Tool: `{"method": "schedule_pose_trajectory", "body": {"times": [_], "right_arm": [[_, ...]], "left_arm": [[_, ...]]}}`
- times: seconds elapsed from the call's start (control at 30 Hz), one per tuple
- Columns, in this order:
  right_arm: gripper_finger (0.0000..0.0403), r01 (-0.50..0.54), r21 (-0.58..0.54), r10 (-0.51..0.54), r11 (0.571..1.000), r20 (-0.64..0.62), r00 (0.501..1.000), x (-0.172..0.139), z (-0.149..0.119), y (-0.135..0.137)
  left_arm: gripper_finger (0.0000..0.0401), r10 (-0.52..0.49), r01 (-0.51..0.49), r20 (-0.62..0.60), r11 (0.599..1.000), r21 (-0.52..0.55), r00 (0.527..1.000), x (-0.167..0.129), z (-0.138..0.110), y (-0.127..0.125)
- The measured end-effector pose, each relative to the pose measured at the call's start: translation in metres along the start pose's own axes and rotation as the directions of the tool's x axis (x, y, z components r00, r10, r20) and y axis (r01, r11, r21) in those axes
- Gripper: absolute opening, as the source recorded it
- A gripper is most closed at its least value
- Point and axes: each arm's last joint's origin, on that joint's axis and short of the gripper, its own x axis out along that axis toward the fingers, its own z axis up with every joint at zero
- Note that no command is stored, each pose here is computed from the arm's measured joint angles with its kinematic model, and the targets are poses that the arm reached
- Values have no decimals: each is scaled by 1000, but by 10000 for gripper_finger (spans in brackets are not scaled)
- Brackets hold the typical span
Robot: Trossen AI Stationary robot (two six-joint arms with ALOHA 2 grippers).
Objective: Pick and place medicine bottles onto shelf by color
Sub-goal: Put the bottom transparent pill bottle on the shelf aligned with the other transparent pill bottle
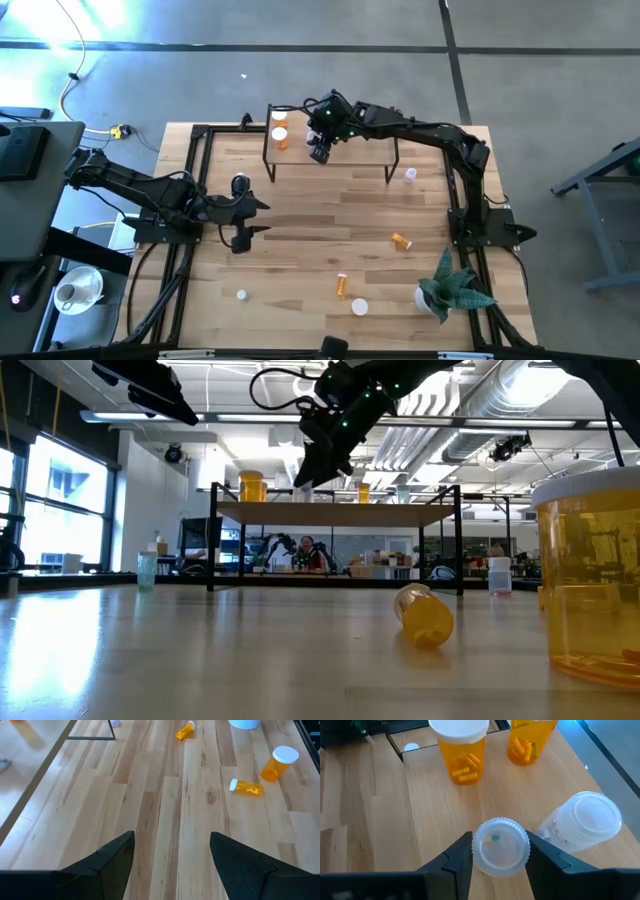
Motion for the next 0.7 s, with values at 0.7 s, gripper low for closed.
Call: {"method": "schedule_pose_trajectory", "body": {"times": [0.7], "right_arm": [[211,30,22,-31,999,11,999,-13,4,0]], "left_arm": [[250,0,0,0,1000,0,1000,0,0,0]]}}
